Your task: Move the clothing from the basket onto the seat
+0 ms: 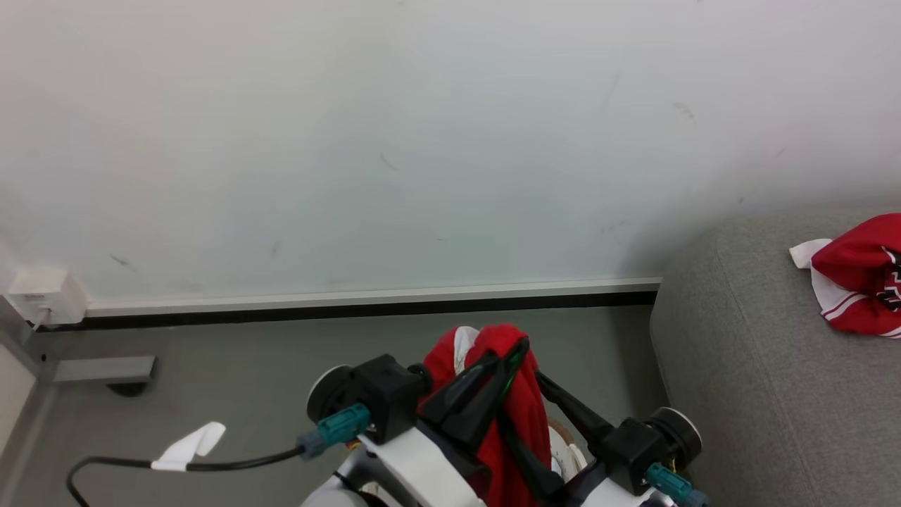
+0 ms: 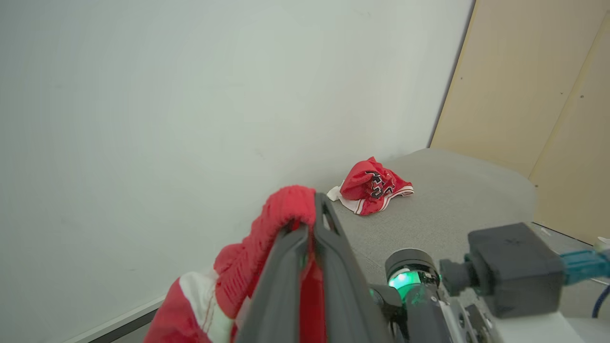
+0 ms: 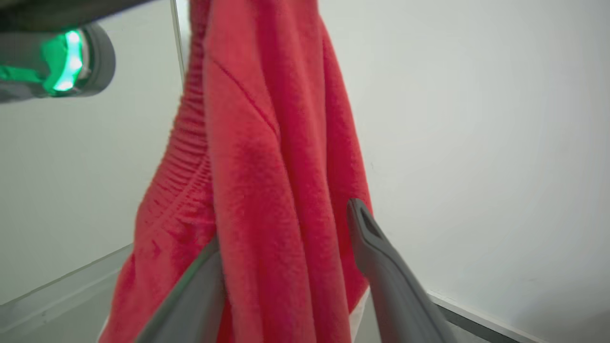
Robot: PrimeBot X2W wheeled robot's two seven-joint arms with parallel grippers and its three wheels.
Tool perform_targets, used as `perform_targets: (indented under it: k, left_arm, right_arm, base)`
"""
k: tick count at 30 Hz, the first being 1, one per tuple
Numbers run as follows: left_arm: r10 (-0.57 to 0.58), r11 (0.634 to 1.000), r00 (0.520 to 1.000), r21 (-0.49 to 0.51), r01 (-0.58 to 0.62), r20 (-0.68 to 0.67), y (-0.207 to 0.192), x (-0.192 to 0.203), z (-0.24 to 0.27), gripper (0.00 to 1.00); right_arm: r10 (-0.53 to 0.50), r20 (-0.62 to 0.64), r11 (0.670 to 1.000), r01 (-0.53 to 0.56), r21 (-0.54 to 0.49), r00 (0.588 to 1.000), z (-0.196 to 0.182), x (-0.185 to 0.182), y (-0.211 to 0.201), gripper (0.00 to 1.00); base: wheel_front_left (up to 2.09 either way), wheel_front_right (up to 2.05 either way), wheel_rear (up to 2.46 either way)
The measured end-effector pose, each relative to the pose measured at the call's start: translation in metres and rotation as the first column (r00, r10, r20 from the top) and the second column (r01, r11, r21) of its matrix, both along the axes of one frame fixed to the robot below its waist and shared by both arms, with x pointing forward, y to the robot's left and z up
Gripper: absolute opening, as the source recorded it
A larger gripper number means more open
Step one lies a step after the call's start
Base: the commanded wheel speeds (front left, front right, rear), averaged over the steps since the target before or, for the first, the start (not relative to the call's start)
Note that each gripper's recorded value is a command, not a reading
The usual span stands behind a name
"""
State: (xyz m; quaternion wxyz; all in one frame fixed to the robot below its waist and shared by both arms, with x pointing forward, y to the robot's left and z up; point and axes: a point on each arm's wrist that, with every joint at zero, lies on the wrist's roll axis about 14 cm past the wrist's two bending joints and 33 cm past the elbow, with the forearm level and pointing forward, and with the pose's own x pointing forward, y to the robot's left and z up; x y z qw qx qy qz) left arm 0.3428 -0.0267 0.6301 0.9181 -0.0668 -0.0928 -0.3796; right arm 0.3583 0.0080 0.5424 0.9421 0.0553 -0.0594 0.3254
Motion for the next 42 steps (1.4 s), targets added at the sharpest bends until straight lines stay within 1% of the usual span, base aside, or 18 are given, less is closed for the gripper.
perform_targets:
  k: [1,6,7,8,9,10,11,12,18,24,29,34,39,42]
  left_arm:
    - [-0.006,1.000,1.000,-0.002,0.006,0.003,-0.001,-0.002,0.001,0.00]
    - [0.000,1.000,1.000,0.008,0.000,-0.005,0.000,-0.002,-0.002,0.00]
    - [0.005,1.000,1.000,0.012,-0.005,-0.010,0.001,0.000,-0.005,0.02]
    - [0.010,1.000,1.000,0.014,-0.010,-0.015,0.002,0.001,-0.007,0.09]
    - [0.015,1.000,1.000,0.015,-0.015,-0.019,0.002,0.002,-0.009,0.18]
    - [0.017,1.000,1.000,0.019,-0.017,-0.025,0.003,0.004,-0.012,0.39]
    - [0.022,1.000,0.999,0.018,-0.022,-0.030,0.004,0.005,-0.014,0.66]
    - [0.026,0.999,0.999,0.020,-0.025,-0.036,0.004,0.006,-0.017,1.00]
    - [0.028,0.999,0.998,0.022,-0.026,-0.061,-0.001,0.013,-0.030,1.00]
    - [-0.018,0.999,0.996,0.035,0.022,-0.090,-0.019,0.015,-0.045,1.00]
    - [-0.092,0.995,0.990,0.037,0.096,-0.103,-0.045,0.013,-0.052,1.00]
    - [-0.172,0.984,0.980,0.033,0.177,-0.103,-0.072,0.009,-0.055,1.00]
    - [-0.233,0.971,0.966,0.030,0.238,-0.113,-0.092,0.004,-0.059,1.00]
    - [-0.253,0.966,0.960,0.030,0.259,-0.122,-0.098,0.003,-0.063,1.00]
  right_arm:
    - [0.001,-0.019,1.000,-0.001,0.006,1.000,-0.003,0.001,0.000,0.00]
    - [0.001,-0.067,0.997,0.004,0.074,0.998,-0.004,0.003,0.000,0.00]
    - [-0.007,-0.070,0.997,0.013,0.081,0.998,-0.003,0.005,-0.002,0.00]
    - [-0.015,-0.071,0.996,0.021,0.087,0.997,-0.002,0.006,-0.005,0.00]
    - [-0.026,-0.073,0.995,0.033,0.097,0.997,-0.001,0.008,-0.008,0.00]
    - [-0.037,-0.072,0.994,0.044,0.105,0.997,0.000,0.010,-0.011,0.00]
    - [-0.048,-0.072,0.992,0.056,0.110,0.996,0.001,0.012,-0.015,0.00]
    - [-0.060,-0.071,0.991,0.068,0.115,0.996,0.003,0.013,-0.019,0.00]
    - [-0.168,-0.045,0.975,0.173,0.143,0.985,0.014,0.024,-0.053,0.00]
    - [-0.310,-0.016,0.940,0.309,0.143,0.950,0.021,0.027,-0.105,0.00]
    - [-0.433,-0.002,0.892,0.428,0.146,0.902,0.025,0.022,-0.153,0.00]
    - [-0.538,0.010,0.834,0.530,0.154,0.843,0.030,0.010,-0.196,0.00]
    - [-0.615,0.021,0.781,0.604,0.160,0.789,0.034,-0.002,-0.229,0.00]
    - [-0.644,0.028,0.758,0.632,0.163,0.765,0.036,-0.006,-0.242,0.00]
  base:
    - [0.00,0.00,0.00]
    - [0.00,0.00,0.00]
    - [0.00,0.00,0.00]
    - [0.00,0.00,0.00]
    - [0.00,0.00,0.00]
    - [0.00,0.00,0.00]
    - [0.00,0.00,0.00]
    - [0.00,0.00,0.00]
    - [0.00,0.00,0.00]
    - [0.00,0.00,0.00]
    - [0.00,0.00,0.00]
    - [0.00,0.00,0.00]
    - [0.00,0.00,0.00]
    - [0.00,0.00,0.00]
